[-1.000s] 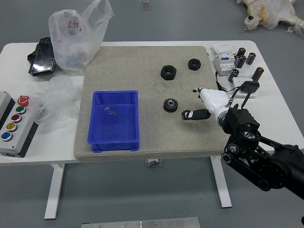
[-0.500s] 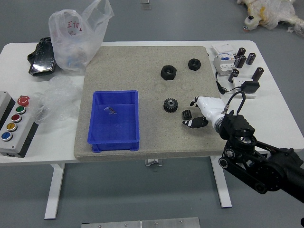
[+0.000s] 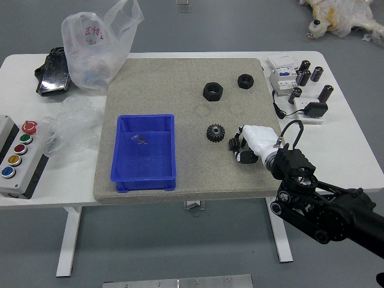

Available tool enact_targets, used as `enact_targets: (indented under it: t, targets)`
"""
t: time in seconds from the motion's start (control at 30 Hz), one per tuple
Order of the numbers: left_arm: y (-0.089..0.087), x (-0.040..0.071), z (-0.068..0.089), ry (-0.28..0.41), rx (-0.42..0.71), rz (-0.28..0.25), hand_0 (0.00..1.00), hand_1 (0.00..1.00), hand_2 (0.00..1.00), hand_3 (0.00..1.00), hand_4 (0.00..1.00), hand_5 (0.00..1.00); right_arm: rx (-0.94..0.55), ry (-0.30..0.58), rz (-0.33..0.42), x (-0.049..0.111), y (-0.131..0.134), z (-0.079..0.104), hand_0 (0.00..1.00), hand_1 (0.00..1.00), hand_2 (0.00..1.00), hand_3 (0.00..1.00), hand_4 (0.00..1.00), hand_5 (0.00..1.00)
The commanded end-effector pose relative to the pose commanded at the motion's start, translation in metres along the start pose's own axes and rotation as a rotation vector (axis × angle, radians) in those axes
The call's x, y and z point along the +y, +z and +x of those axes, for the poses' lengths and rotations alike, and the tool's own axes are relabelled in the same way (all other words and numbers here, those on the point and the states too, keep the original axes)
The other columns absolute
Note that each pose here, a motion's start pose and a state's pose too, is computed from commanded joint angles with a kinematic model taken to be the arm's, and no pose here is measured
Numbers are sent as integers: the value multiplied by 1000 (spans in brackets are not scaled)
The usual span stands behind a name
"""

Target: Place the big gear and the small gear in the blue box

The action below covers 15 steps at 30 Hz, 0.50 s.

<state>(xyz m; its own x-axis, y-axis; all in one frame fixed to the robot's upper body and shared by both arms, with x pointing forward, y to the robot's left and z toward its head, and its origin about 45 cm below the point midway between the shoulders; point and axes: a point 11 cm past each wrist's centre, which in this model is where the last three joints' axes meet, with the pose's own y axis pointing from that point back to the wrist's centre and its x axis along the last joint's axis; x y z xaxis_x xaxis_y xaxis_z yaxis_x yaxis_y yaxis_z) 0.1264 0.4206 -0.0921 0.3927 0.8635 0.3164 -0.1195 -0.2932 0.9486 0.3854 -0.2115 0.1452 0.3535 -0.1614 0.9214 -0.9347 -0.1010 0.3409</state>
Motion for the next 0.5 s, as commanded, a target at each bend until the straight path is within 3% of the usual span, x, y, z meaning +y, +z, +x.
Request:
enact_targets:
  t: [0.27,0.5]
  targets:
    - [-1,0,0,1,0,2,740,618,620,773,758,583,-47,59,97,5,-28,20,232,434,414,476,382,55]
    - [0,0,0,-1,-4,4,740,618,620,773,760,584,-73,131,331,25,-110,41,236,438,419,480,390,50]
